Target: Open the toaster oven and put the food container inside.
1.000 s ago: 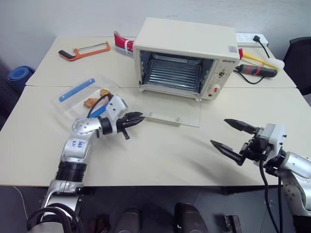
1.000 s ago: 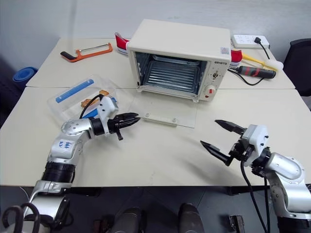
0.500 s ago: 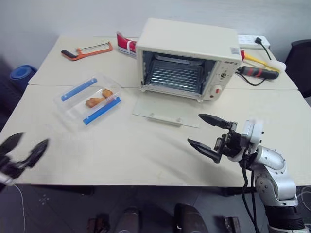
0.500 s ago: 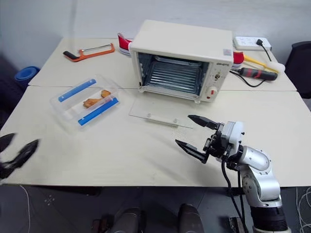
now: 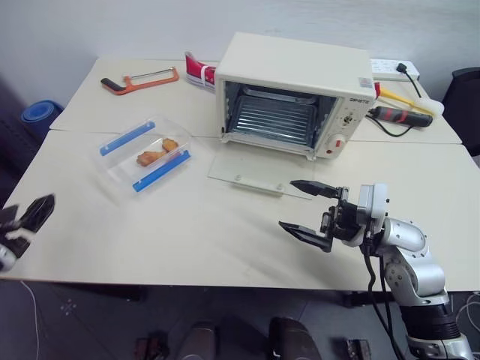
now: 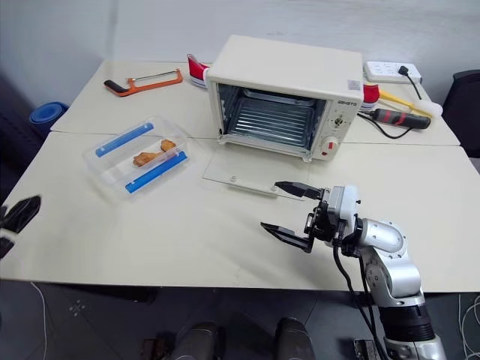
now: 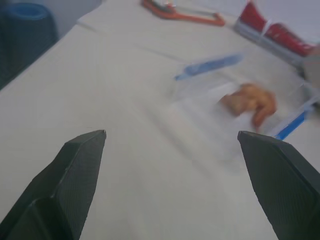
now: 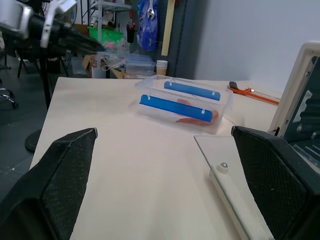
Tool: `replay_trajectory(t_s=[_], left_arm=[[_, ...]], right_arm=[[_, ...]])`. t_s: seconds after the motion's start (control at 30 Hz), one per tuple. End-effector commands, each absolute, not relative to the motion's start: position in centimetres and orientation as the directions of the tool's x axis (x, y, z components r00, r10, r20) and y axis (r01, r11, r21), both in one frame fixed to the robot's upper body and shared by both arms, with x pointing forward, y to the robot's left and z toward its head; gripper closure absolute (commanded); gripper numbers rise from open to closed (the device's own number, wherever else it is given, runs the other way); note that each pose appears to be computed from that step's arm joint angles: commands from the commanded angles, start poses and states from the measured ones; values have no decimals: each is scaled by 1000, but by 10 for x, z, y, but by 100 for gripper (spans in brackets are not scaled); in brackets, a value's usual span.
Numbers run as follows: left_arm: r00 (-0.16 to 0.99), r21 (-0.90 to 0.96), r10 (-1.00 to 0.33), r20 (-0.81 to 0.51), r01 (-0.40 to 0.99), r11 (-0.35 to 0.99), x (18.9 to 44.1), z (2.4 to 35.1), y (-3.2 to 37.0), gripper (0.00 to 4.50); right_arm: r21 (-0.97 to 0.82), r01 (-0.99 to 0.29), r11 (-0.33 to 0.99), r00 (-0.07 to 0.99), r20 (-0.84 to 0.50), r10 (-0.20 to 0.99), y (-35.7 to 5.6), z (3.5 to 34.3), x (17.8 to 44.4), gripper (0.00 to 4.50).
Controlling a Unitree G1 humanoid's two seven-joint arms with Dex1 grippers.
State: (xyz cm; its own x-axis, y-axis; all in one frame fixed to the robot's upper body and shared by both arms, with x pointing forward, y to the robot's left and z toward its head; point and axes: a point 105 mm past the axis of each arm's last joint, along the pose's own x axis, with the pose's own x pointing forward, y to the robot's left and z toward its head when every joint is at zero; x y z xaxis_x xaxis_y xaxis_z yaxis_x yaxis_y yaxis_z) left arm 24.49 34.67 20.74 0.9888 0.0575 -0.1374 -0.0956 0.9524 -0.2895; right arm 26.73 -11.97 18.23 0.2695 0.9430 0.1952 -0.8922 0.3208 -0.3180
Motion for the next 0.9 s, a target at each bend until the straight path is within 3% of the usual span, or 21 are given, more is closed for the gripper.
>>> replay_trajectory(t_s=[0.03, 0.17, 0.4, 0.53, 0.77, 0.9], left_arm=[[954, -324, 44, -297, -144, 935, 270, 201, 344, 1], [922, -301, 82, -379, -207, 931, 299, 202, 347, 1], [899, -320, 5, -437, -160, 934, 330, 193, 332, 1], [897, -320, 23, -441, -182, 930, 342, 179, 336, 83], [906, -319, 47, -421, -196, 927, 344, 180, 346, 299], [934, -344, -39, -356, -92, 934, 347, 200, 336, 411]], right_arm=[[-337, -889, 311, 255, 201, 946, -122, 188, 265, 0], [-336, -890, 309, 254, 199, 947, -120, 188, 265, 0], [-336, -883, 327, 276, 190, 942, -121, 186, 264, 0], [-339, -877, 340, 295, 178, 939, -122, 187, 259, 0], [-365, -845, 390, 343, 189, 920, -124, 193, 258, 0], [-378, -828, 415, 366, 197, 910, -125, 197, 257, 0]])
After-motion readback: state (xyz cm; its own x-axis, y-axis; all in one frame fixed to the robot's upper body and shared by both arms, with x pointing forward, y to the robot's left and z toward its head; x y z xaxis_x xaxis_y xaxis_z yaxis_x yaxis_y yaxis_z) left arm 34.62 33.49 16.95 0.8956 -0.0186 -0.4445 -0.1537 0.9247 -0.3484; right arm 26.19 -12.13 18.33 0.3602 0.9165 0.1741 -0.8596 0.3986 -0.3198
